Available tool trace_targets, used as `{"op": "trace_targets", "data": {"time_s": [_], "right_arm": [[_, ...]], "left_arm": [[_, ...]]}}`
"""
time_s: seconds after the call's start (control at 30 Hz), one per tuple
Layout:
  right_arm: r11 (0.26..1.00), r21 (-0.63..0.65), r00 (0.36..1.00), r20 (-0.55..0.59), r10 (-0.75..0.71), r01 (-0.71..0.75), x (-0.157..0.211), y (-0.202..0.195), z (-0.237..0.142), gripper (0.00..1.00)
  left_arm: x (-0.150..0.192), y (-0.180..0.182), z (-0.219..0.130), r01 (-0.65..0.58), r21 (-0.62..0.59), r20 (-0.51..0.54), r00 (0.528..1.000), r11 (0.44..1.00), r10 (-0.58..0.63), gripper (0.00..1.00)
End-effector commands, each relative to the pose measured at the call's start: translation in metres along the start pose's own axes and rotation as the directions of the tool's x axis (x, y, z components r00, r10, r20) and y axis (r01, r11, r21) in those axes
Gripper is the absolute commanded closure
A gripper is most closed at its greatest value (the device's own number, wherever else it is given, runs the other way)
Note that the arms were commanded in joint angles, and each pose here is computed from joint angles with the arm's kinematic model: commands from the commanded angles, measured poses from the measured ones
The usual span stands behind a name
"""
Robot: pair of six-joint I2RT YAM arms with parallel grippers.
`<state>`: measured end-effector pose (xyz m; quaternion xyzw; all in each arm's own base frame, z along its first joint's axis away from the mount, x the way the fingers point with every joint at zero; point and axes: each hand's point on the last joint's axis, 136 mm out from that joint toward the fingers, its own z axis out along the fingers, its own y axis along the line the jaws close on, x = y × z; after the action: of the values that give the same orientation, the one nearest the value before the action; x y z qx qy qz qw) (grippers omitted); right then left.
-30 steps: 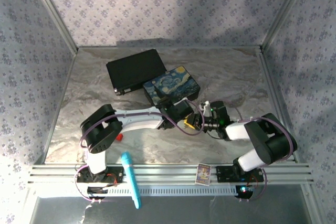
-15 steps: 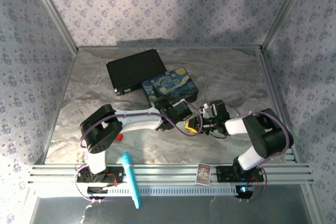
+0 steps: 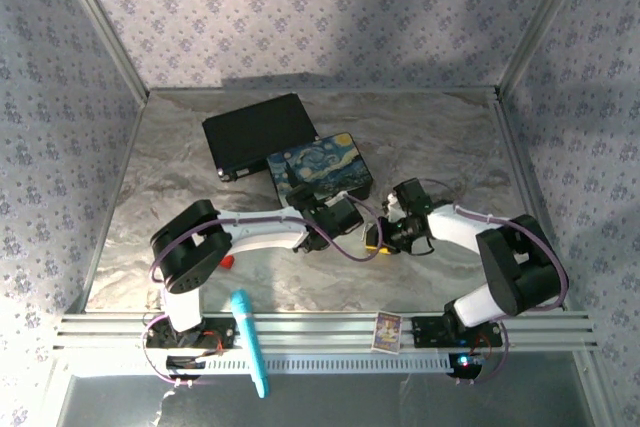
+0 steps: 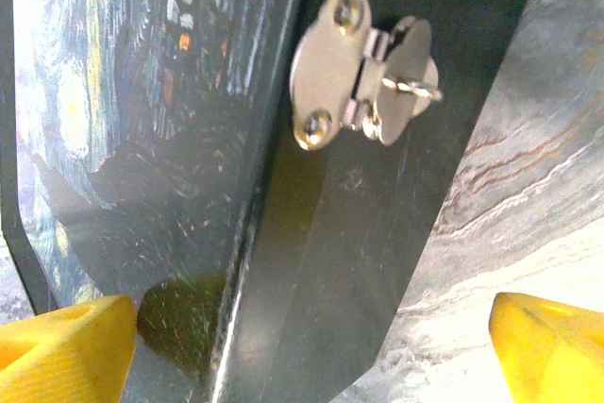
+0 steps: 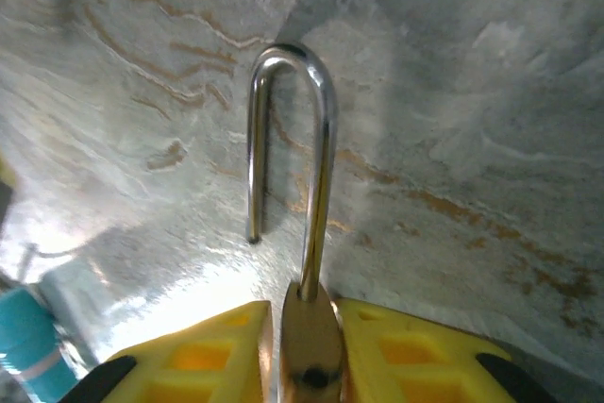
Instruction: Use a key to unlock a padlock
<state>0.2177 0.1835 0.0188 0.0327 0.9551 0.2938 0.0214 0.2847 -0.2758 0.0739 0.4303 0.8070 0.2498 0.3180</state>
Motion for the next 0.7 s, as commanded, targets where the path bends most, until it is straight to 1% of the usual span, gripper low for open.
{"op": "trace_targets", "data": {"time_s": [0.0,0.13,0.27,0.4,0.57,0.67], "right_arm": [[0.963,0.268,0.995,-0.093,0.023,0.003,0.028,-0.048,-0.004,0.69],[0.950,0.311,0.996,-0.084,-0.006,0.032,0.024,-0.048,-0.007,0.65],[0.928,0.364,0.996,-0.078,-0.049,0.074,0.021,-0.046,-0.011,0.64],[0.907,0.409,0.994,-0.080,-0.079,0.105,0.022,-0.045,-0.016,0.59],[0.916,0.383,0.993,-0.043,-0.112,0.120,0.015,-0.033,-0.020,0.58],[0.934,0.326,0.989,-0.014,-0.148,0.145,0.009,-0.015,-0.024,0.50]], "left_arm": [[0.026,0.012,-0.001,0.032,-0.041,-0.077,0.996,0.999,-0.035,0.04],[0.028,0.025,-0.007,0.093,-0.090,-0.065,0.993,0.992,-0.099,0.04],[0.040,0.033,-0.007,0.118,-0.138,-0.102,0.986,0.983,-0.133,0.03],[0.045,0.035,-0.010,0.151,-0.143,-0.092,0.982,0.978,-0.165,0.03],[0.040,0.041,-0.016,0.207,-0.132,-0.058,0.975,0.969,-0.216,0.03],[0.042,0.050,-0.020,0.228,-0.148,-0.044,0.971,0.962,-0.237,0.03]]}}
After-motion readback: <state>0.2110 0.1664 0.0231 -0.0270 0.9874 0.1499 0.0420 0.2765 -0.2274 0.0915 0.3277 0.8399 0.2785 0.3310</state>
